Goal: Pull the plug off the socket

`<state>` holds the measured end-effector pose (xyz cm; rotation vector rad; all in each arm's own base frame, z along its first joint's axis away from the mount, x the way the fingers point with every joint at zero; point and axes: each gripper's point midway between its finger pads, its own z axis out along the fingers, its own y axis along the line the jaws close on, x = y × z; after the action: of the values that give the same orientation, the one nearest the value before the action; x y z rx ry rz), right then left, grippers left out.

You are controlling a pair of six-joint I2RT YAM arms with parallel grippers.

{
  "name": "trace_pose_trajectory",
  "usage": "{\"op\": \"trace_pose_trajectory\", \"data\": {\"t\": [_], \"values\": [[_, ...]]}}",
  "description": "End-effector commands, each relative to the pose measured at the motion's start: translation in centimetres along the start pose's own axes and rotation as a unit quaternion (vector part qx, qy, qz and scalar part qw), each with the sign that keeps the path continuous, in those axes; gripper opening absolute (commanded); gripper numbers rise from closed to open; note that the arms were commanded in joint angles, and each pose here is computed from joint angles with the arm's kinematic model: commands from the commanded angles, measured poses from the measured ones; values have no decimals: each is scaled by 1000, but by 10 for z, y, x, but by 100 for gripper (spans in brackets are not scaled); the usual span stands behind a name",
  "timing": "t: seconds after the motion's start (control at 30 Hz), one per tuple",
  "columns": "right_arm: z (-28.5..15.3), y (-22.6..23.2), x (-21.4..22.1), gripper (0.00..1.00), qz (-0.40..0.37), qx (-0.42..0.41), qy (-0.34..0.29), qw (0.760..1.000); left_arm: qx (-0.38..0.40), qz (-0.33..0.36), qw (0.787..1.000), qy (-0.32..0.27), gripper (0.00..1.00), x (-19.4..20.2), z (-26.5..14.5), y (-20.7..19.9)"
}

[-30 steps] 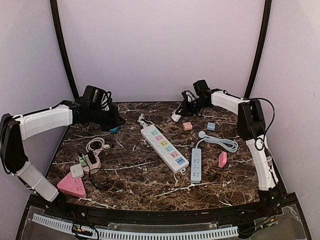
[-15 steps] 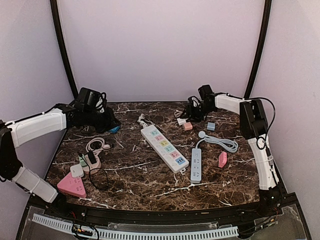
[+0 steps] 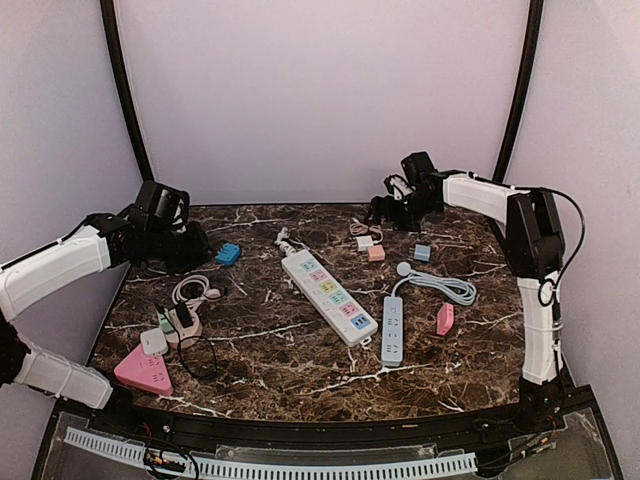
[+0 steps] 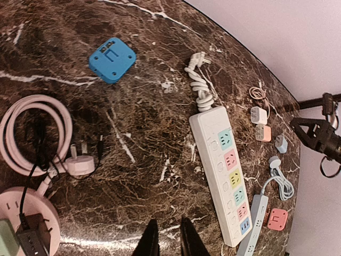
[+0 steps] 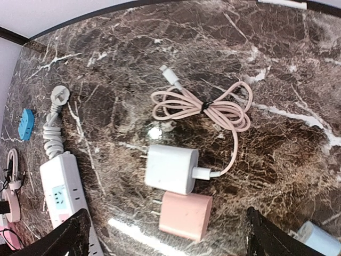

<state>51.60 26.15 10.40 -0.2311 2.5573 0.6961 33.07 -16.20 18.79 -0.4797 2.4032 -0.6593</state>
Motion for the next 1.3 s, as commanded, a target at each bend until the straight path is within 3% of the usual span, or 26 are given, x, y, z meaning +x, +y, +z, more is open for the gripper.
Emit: {"op": "trace_pose_trajectory", "data": {"t": [0.0,0.2,0.5,0.77,1.03,1.27], "values": [[-28,33,-1,99,-53,36,-35,997,-106,-32,994,-24,20,7,-24,53],[-38,82,23,99,-97,31,-41,994,-185,-59,981,-26,38,19,-45,90],[-30,140,60,99,-138,7,-23,990,-317,-96,943,-21,53,38,-68,143],[-20,149,75,98,-142,0,-8,990,-319,-107,942,-10,63,43,-60,160],[-14,152,82,99,-144,1,-2,990,-303,-104,947,25,63,40,-42,167],[-13,153,86,99,-145,4,3,989,-274,-120,951,77,53,50,-20,176]]}}
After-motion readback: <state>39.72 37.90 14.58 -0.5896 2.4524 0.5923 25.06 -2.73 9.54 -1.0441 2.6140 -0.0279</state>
